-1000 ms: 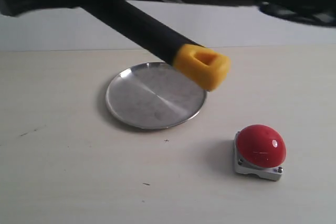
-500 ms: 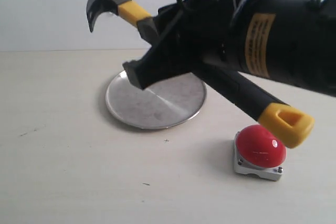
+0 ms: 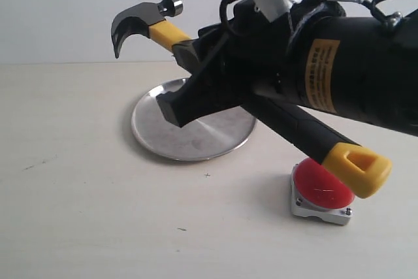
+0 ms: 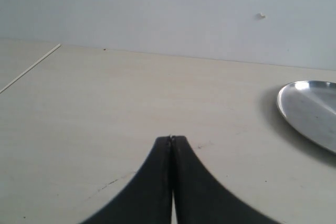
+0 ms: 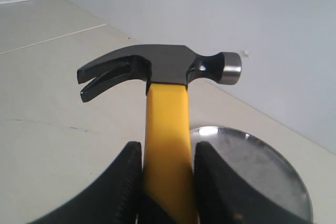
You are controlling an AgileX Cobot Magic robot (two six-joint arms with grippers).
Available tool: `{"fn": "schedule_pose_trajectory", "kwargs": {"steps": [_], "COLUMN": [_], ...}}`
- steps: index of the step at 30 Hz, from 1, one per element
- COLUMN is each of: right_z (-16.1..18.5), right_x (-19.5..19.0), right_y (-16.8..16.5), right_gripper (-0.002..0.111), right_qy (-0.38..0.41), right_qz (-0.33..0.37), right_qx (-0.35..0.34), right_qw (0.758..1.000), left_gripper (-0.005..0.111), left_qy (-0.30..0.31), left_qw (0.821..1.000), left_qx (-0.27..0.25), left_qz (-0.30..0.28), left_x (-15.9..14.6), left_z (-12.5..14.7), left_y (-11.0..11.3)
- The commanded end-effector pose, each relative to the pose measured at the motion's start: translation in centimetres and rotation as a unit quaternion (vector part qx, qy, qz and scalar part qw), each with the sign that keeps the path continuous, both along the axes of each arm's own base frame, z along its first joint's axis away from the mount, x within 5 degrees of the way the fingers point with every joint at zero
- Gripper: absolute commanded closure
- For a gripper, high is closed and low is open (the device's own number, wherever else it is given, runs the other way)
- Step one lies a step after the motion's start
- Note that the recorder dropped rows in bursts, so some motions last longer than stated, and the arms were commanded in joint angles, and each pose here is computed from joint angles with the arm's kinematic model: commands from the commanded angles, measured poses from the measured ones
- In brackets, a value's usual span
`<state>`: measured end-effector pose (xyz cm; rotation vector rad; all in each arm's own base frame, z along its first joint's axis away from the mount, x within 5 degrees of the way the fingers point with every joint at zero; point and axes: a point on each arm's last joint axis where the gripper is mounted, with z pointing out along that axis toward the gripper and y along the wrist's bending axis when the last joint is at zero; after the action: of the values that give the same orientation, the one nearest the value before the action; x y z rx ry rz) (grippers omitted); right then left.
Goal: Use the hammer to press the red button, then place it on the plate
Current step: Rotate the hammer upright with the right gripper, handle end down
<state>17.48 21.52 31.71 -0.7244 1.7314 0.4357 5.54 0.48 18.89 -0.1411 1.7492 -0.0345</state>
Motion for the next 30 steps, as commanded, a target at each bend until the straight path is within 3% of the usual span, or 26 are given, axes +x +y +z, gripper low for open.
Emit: {"fn": "schedule_pose_trajectory", "kwargs": {"steps": [1, 7, 9, 10, 11, 13, 17, 20, 24, 30], "right_z": [0.9, 1.0, 1.2, 1.3, 1.3, 1.5, 0.5, -0.7, -1.8, -2.9], "right_x": [0.0, 0.0, 0.3, 0.4, 0.3, 0.2, 0.6, 0.8, 0.6, 3.0], "right_y": [-0.2, -0.3, -0.7, -0.6, -0.3, 0.3, -0.9, -1.5, -1.1, 0.1], "right_gripper": [0.108, 0.108, 0.108, 0.108, 0.108, 0.108, 0.108, 0.108, 0.108, 0.108], "right_qy": [-0.006, -0.018, -0.043, -0.081, -0.088, -0.094, -0.168, -0.196, -0.239, -0.201], "right_qz": [-0.002, 0.006, 0.011, 0.055, 0.083, 0.126, 0.042, 0.007, 0.027, -0.029], "right_qx": [0.017, 0.004, -0.038, -0.117, -0.125, -0.054, 0.094, 0.167, 0.28, 0.308], "right_qw": [1.0, 1.0, 0.998, 0.988, 0.985, 0.986, 0.98, 0.966, 0.929, 0.929], "left_gripper": [0.107, 0.107, 0.107, 0.107, 0.107, 0.107, 0.107, 0.107, 0.107, 0.107], "left_qy": [-0.005, -0.005, -0.005, -0.005, -0.005, -0.005, -0.005, -0.005, -0.005, -0.005], "left_qw": [1.0, 1.0, 1.0, 1.0, 1.0, 1.0, 1.0, 1.0, 1.0, 1.0], "left_qx": [-0.003, -0.003, -0.003, -0.003, -0.003, -0.003, -0.003, -0.003, -0.003, -0.003], "left_qz": [0.001, 0.001, 0.001, 0.001, 0.001, 0.001, 0.001, 0.001, 0.001, 0.001], "left_x": [0.0, 0.0, 0.0, 0.0, 0.0, 0.0, 0.0, 0.0, 0.0, 0.0], "left_z": [0.1, 0.1, 0.1, 0.1, 0.1, 0.1, 0.1, 0.1, 0.1, 0.1], "left_y": [0.0, 0.0, 0.0, 0.0, 0.0, 0.0, 0.0, 0.0, 0.0, 0.0]}}
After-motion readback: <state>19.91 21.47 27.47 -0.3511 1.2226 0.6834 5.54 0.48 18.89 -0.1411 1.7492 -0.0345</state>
